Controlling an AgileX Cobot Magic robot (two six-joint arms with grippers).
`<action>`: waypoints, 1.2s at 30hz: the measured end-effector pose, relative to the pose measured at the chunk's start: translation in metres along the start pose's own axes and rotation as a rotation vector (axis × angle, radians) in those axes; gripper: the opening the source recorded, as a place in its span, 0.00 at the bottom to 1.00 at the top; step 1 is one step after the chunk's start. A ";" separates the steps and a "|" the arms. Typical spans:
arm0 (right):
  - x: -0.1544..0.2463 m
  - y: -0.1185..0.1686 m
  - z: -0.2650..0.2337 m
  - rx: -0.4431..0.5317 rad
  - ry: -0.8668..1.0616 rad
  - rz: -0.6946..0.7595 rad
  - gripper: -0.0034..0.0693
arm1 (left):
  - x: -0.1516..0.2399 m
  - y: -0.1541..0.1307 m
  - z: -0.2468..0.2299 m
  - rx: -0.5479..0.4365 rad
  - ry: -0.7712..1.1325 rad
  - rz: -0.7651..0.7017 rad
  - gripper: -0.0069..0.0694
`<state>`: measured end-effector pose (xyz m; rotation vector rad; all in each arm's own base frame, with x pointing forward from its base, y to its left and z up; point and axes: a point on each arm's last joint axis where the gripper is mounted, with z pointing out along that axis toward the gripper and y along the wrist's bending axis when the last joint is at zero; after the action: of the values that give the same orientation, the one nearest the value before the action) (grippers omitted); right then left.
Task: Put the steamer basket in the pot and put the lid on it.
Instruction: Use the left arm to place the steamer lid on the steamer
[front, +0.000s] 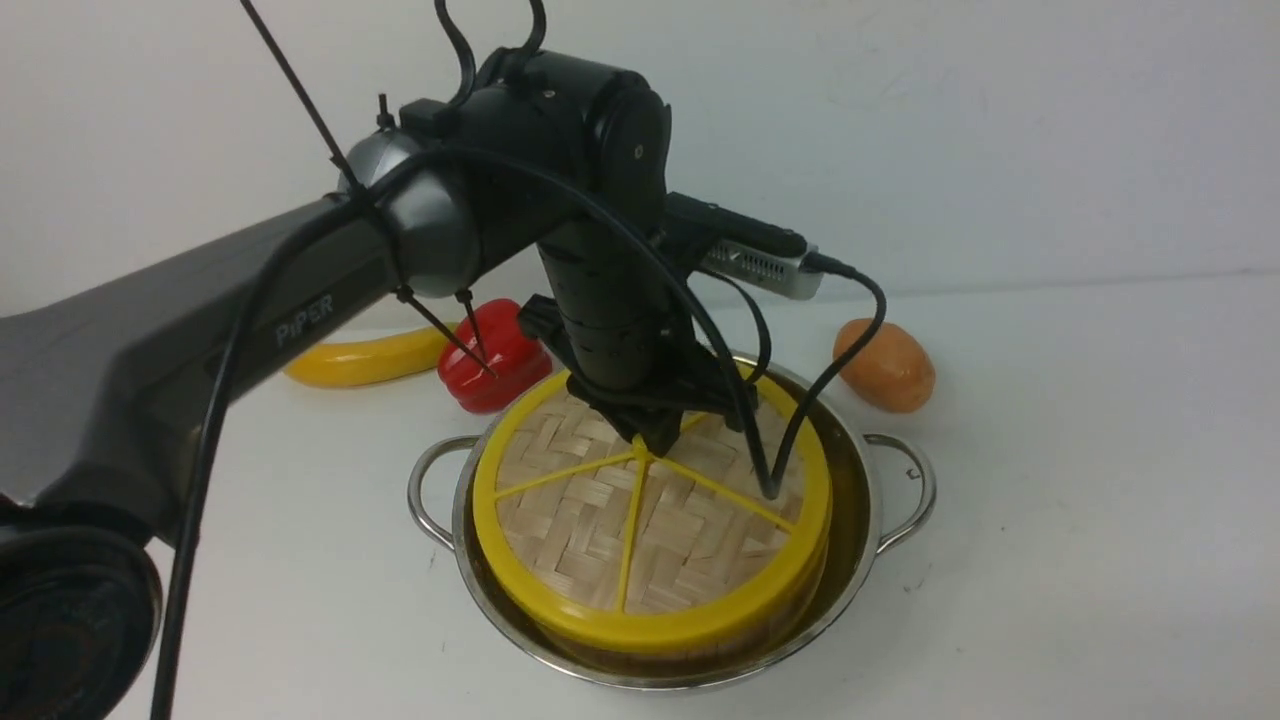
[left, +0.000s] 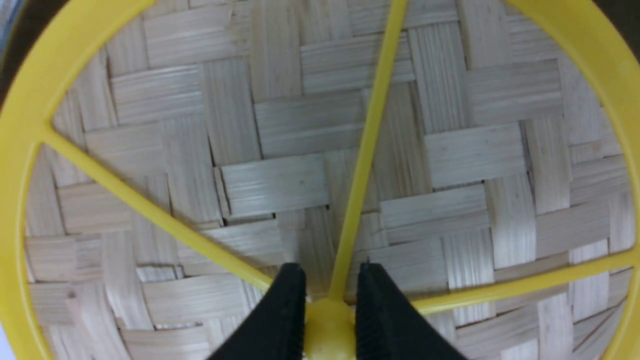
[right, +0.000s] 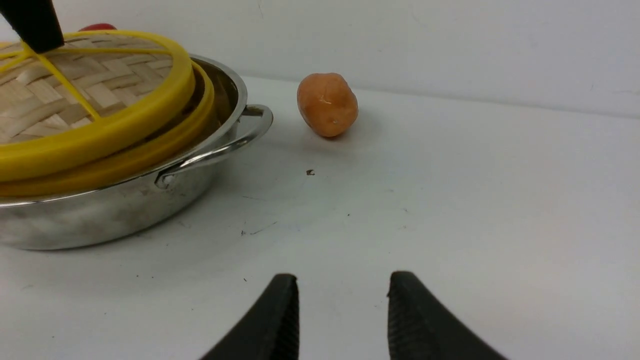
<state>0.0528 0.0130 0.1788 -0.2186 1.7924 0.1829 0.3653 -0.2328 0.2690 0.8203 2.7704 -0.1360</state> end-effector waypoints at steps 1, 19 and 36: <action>0.000 0.000 0.000 0.000 0.000 0.000 0.38 | -0.001 0.000 -0.002 0.003 -0.010 -0.001 0.25; 0.000 0.000 0.000 0.000 0.000 0.000 0.38 | -0.004 0.000 0.012 0.005 0.030 0.001 0.25; 0.000 0.000 0.000 0.000 0.000 0.000 0.38 | -0.015 0.000 -0.002 0.003 -0.026 0.006 0.25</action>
<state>0.0528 0.0130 0.1788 -0.2186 1.7924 0.1829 0.3766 -0.2403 0.2746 0.8221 2.7439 -0.1487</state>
